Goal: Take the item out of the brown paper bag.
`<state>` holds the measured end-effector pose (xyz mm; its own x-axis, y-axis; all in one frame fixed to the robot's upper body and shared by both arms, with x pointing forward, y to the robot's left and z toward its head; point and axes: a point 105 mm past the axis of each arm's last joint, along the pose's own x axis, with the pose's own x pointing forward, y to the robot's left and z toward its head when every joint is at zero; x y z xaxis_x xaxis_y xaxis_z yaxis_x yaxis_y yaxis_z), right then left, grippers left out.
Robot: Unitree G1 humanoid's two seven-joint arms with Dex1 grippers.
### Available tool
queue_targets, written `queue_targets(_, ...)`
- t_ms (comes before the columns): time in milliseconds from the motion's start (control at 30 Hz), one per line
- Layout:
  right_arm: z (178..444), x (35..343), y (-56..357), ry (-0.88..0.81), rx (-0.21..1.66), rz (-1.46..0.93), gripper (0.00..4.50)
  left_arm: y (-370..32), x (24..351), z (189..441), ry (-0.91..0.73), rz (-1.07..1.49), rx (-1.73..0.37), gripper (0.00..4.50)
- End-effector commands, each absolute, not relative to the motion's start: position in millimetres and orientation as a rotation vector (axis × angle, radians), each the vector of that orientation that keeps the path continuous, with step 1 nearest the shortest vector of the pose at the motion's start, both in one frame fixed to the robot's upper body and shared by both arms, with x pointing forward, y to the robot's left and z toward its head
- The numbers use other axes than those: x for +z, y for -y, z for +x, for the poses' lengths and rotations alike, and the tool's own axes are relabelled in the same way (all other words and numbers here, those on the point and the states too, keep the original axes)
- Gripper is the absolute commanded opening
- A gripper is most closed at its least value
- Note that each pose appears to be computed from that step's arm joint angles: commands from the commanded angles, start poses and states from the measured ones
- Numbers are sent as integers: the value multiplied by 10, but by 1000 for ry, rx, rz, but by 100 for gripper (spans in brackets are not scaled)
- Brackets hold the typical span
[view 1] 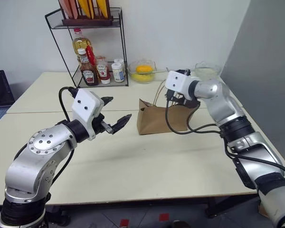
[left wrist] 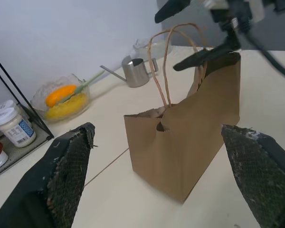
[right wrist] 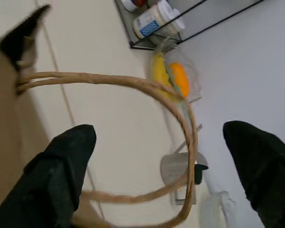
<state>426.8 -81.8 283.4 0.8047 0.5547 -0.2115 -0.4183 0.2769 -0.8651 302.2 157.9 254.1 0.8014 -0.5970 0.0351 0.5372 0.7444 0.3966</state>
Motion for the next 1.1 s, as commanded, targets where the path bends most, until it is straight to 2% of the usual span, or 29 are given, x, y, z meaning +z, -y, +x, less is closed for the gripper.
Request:
queue_targets(33, 4013, 3100, 856, 200, 722, -1071, 445, -1626, 2628, 3012, 191, 418, -625, 450)
queue_targets(233, 3750, 3233, 936, 176, 817, -835, 445, -1920, 2675, 3028, 157, 368, -599, 450)
queue_targets(333, 3636, 3249, 1200, 128, 857, -549, 445, -2002, 2748, 3139, 157, 301, -604, 450)
queue_targets(467, 3581, 3052, 1476, 52, 802, -417, 445, -2134, 2818, 3443, 168, 283, -611, 450)
queue_targets(567, 3499, 2873, 1445, 33, 789, -378, 384, -2196, 2928, 3853, 195, 305, -579, 450)
queue_targets(600, 3444, 2785, 1443, 18, 792, -351, 353, -2132, 2946, 4078, 192, 312, -551, 450)
queue_targets(633, 3399, 2726, 1404, 9, 794, -334, 315, -2065, 2954, 4217, 189, 319, -551, 410)
queue_targets(767, 3193, 2490, 1320, -43, 785, -304, 163, -1656, 2944, 4579, 163, 373, -579, 297)
queue_targets(900, 3044, 2233, 1408, -122, 713, -354, 10, -1196, 2864, 4702, 114, 466, -619, 160)
queue_targets(1033, 2947, 2002, 1544, -206, 625, -432, 0, -862, 2645, 4709, 36, 598, -686, 25)
queue_targets(1067, 2918, 1967, 1557, -217, 621, -434, 0, -800, 2619, 4710, 30, 613, -691, 2)
queue_targets(1100, 2899, 1930, 1586, -229, 607, -435, 0, -713, 2545, 4689, 4, 635, -729, 2)
